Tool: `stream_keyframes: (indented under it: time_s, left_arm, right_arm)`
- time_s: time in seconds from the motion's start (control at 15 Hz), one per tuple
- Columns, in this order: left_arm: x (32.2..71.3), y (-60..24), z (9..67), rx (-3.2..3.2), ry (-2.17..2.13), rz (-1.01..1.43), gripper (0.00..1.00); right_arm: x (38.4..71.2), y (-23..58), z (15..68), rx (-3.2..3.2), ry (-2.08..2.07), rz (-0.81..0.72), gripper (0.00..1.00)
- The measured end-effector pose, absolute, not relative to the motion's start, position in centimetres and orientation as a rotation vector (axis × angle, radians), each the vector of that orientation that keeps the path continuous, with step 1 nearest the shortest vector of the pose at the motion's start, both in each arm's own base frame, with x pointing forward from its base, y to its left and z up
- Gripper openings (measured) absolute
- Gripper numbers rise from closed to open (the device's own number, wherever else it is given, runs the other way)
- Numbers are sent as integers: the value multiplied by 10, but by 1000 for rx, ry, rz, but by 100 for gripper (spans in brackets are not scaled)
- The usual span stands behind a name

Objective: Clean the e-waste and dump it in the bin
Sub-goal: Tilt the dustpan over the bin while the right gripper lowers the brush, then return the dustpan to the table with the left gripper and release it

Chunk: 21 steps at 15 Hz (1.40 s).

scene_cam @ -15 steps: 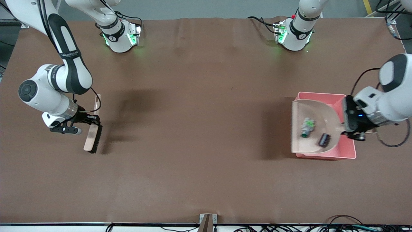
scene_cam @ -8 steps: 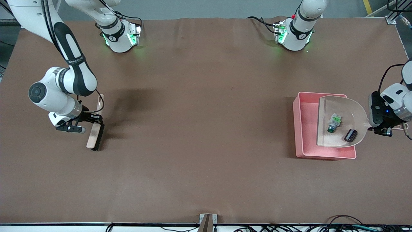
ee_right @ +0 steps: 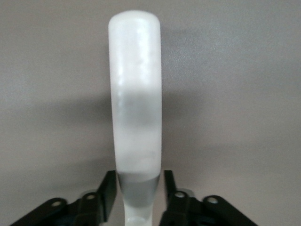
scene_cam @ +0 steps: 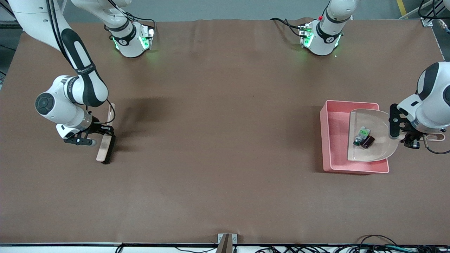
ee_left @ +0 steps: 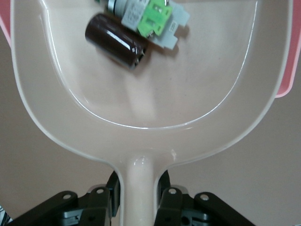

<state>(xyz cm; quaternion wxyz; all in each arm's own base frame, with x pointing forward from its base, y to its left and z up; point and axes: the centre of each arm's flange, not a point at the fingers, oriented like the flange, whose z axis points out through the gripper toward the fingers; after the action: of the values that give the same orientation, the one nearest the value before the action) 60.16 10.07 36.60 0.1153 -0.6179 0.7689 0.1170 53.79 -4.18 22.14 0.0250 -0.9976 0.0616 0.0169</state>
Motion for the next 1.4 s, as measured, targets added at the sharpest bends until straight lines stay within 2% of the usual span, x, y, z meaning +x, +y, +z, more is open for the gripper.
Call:
stream_keyframes:
  time_s: [0.07, 0.2, 0.33, 0.4, 0.6, 0.8, 1.07, 1.27, 1.4]
  left_arm:
    - [601, 100, 365, -1805, 2234, 357, 34]
    - [602, 96, 367, -1777, 2201, 378, 34]
    - [603, 89, 371, -1762, 2192, 375, 34]
    - [603, 87, 373, -1757, 2191, 374, 34]
    - [603, 87, 376, -1754, 2184, 376, 34]
    - [608, 62, 403, -1727, 2174, 363, 34]
    - [597, -36, 465, -1766, 2143, 359, 34]
    - [588, -105, 452, -1887, 2166, 227, 34]
    - [586, -170, 422, -1977, 2187, 110, 34]
  right_arm:
    - [539, -42, 223, -3085, 190, 50, 61]
    - [544, -41, 229, -3078, 186, 85, 64]
    - [554, -40, 247, -3064, 176, 130, 78]
    - [561, -39, 260, -3059, 171, 128, 79]
    - [575, -37, 311, -3043, 153, 110, 99]
    - [582, -40, 377, -3025, 141, 77, 100]
    - [579, -44, 462, -3061, 82, 41, 100]
    - [576, -45, 510, -3061, 72, 60, 100]
    - [573, -56, 540, -3063, 100, 49, 100]
